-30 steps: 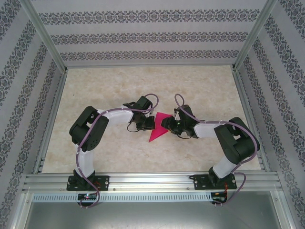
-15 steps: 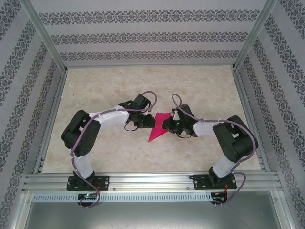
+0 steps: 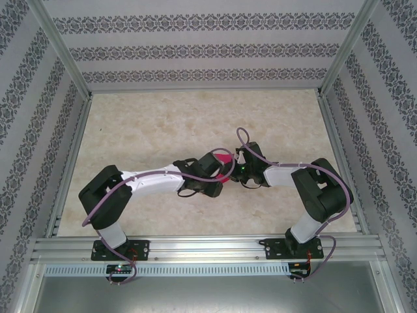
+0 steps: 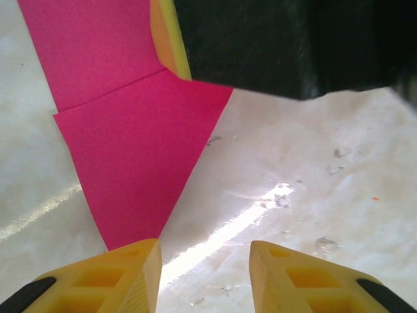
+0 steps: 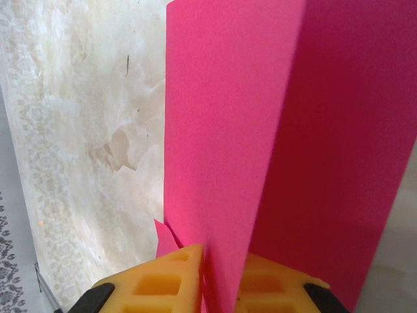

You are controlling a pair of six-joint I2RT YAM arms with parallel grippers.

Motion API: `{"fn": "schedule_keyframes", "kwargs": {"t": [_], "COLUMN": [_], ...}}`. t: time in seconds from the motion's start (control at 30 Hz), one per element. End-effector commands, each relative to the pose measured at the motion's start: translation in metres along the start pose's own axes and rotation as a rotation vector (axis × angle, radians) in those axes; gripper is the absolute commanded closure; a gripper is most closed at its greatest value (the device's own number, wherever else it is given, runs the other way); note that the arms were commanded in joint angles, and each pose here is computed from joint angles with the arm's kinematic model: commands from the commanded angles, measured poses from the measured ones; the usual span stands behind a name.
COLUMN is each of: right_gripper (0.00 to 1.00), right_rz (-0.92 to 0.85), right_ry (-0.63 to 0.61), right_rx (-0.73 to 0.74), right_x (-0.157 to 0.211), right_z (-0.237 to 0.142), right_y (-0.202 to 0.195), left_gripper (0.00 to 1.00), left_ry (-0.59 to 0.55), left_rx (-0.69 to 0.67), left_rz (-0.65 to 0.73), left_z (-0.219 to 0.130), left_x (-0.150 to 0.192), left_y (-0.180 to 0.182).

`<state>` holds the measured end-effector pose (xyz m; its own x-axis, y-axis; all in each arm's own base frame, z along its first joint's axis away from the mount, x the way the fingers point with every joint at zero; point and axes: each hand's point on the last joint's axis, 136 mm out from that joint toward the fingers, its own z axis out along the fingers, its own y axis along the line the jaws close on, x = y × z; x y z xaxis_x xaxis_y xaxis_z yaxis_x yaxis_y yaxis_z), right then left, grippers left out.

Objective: Fold a paper plane with a square sheet of paper (pick it up from the middle)
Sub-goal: Fourth fold the wing at the center of the table.

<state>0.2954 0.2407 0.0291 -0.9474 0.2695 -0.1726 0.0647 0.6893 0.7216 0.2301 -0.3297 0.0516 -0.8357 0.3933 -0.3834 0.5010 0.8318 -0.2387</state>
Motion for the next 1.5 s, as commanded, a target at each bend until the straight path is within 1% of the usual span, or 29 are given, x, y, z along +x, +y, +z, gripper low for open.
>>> {"fn": "schedule_keyframes", "kwargs": {"t": [0.0, 0.2, 0.33, 0.43, 0.9, 1.03, 1.1, 1.3, 1.47], "right_gripper": [0.86, 0.85, 0.85, 0.85, 0.83, 0.83, 0.83, 0.91, 0.92], "right_rz": [0.005, 0.021, 0.026, 0.030, 0.034, 0.033, 0.033, 0.043, 0.052], "right_ry": [0.002, 0.004, 0.007, 0.007, 0.020, 0.021, 0.021, 0.017, 0.019], "right_rx": [-0.030, -0.032, -0.034, -0.034, -0.041, -0.041, -0.043, -0.045, -0.049], "right_x": [-0.003, -0.002, -0.002, -0.003, -0.004, -0.005, -0.005, -0.007, -0.008], "right_z": [-0.002, -0.001, 0.001, 0.002, 0.004, 0.004, 0.004, 0.003, 0.003], "right_y": [0.013, 0.013, 0.013, 0.012, 0.016, 0.016, 0.017, 0.018, 0.019], "left_gripper": [0.56, 0.55, 0.56, 0.57, 0.75, 0.74, 0.71, 0.66, 0.65], "left_ry": [-0.020, -0.069, -0.086, -0.090, -0.093, -0.102, -0.105, -0.117, -0.125], "left_rx": [-0.145, -0.260, -0.307, -0.315, -0.352, -0.357, -0.365, -0.378, -0.383], "left_rz": [0.070, 0.124, 0.139, 0.142, 0.154, 0.153, 0.155, 0.172, 0.189], "left_z": [0.010, 0.016, 0.015, 0.015, 0.018, 0.018, 0.018, 0.017, 0.018], "left_x": [0.000, -0.005, -0.007, -0.007, -0.008, -0.010, -0.011, -0.014, -0.016], "left_y": [0.016, 0.019, 0.022, 0.023, 0.028, 0.029, 0.030, 0.031, 0.031]}}
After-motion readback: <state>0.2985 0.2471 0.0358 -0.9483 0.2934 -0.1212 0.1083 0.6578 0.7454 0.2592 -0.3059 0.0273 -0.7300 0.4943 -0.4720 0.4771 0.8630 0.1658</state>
